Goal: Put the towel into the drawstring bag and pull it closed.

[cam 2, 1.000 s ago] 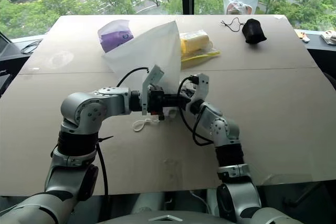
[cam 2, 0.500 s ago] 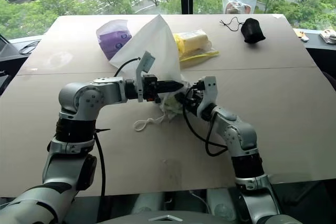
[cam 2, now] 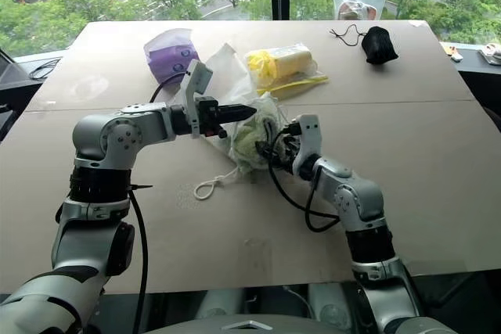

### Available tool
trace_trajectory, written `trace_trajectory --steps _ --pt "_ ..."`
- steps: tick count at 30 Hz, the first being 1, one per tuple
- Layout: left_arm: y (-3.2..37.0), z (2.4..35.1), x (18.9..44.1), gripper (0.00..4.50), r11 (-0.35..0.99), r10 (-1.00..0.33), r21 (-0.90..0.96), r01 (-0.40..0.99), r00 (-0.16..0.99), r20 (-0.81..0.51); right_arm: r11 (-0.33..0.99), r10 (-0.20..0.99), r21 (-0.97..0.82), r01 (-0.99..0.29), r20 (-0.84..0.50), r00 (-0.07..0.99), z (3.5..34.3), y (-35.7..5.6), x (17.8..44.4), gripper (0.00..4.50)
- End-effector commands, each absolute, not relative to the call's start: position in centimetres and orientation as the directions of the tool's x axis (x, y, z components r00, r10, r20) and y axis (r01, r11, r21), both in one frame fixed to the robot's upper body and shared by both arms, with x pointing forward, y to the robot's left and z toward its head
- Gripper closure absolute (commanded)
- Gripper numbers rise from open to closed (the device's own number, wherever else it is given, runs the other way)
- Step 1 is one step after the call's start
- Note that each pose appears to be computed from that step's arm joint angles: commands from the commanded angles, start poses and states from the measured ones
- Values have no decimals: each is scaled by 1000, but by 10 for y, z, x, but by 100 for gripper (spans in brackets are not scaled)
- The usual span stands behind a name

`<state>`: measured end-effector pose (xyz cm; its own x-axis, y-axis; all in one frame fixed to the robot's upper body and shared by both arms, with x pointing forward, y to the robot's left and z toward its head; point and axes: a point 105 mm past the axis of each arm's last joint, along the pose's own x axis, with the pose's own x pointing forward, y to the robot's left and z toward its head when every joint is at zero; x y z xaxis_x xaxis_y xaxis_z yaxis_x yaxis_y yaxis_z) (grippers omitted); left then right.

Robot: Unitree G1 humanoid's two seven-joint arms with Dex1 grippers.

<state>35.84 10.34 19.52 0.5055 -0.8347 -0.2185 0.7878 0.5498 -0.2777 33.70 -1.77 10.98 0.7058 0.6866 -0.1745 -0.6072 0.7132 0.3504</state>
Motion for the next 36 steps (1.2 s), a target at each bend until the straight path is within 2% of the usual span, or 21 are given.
trace_trajectory --steps 1,3,5,6,9,15,22,24,26,27,29,34,36 --pt "101 206 353 450 529 -848 -245 813 492 -198 730 672 269 -629 -111 733 119 4 354 81" --pt "103 203 350 450 531 -846 -248 811 489 -212 723 677 250 -644 -69 733 123 15 360 181" --pt "106 200 347 450 536 -842 -250 807 489 -225 675 698 320 -665 16 716 135 24 362 260" --pt "108 198 346 450 538 -841 -252 805 490 -230 638 709 368 -677 64 703 143 28 362 318" --pt "109 199 342 450 534 -843 -255 806 484 -235 530 727 479 -700 168 666 159 34 361 446" --pt "106 211 319 450 435 -900 -349 830 391 -192 311 696 656 -687 335 635 192 28 364 446" --pt "94 206 282 450 277 -961 -479 833 230 -155 169 691 731 -661 390 608 209 43 367 446" --pt "87 204 278 450 261 -965 -488 833 217 -146 195 706 720 -666 368 604 209 55 367 446" --pt "82 205 278 450 258 -966 -485 835 220 -133 288 718 687 -668 306 625 202 63 370 446" --pt "81 206 281 450 269 -963 -478 836 237 -129 369 726 630 -683 263 635 196 65 371 446" --pt "83 206 292 450 321 -947 -458 829 296 -126 425 759 532 -732 231 608 188 66 365 446" --pt "104 202 323 450 500 -865 -359 788 469 -177 458 762 465 -758 234 604 183 42 353 228" --pt "113 203 339 450 565 -825 -293 772 533 -187 508 775 377 -774 192 602 177 27 345 138"
